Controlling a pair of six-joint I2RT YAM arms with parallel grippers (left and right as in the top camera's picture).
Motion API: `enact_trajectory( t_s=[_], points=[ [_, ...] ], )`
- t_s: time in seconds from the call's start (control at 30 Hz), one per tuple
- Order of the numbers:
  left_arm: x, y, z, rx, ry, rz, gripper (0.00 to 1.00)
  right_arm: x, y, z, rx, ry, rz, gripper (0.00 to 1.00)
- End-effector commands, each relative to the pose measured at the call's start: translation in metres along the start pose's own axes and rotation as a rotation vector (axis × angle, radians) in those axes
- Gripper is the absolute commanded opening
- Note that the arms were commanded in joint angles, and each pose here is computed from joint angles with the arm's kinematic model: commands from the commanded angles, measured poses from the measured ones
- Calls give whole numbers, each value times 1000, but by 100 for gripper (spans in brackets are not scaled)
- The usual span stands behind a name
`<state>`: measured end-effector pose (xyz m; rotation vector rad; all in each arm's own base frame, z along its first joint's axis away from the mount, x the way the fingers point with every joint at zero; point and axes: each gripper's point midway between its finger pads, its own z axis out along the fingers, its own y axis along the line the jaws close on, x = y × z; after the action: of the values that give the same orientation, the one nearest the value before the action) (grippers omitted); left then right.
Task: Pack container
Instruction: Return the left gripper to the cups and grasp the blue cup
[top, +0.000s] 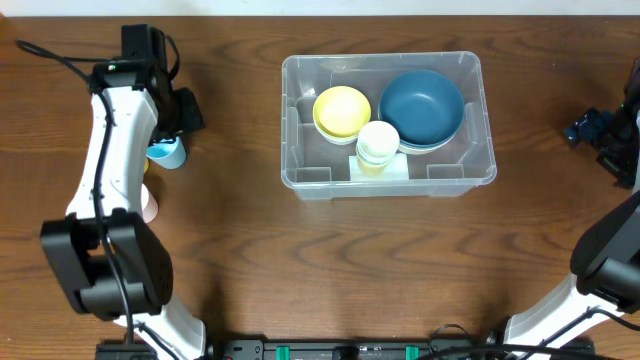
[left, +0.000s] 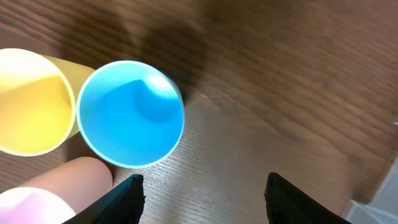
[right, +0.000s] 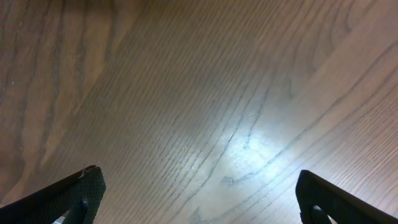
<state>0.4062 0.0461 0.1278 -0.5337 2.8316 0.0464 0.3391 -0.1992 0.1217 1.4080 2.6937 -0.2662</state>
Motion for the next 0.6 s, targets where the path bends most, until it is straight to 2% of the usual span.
enact_trajectory(
  t_s=[0.0,0.33,0.57],
  points=[
    [2,3,12,-19,23,4,63,0,-2,-1,11,-8,15,99],
    [-1,9,28,-28,38,-10,63,0,-2,-1,11,-8,15,99],
    [5,14,53,-46,98,-14,61,0,-2,-1,11,-8,15,99]
  ],
)
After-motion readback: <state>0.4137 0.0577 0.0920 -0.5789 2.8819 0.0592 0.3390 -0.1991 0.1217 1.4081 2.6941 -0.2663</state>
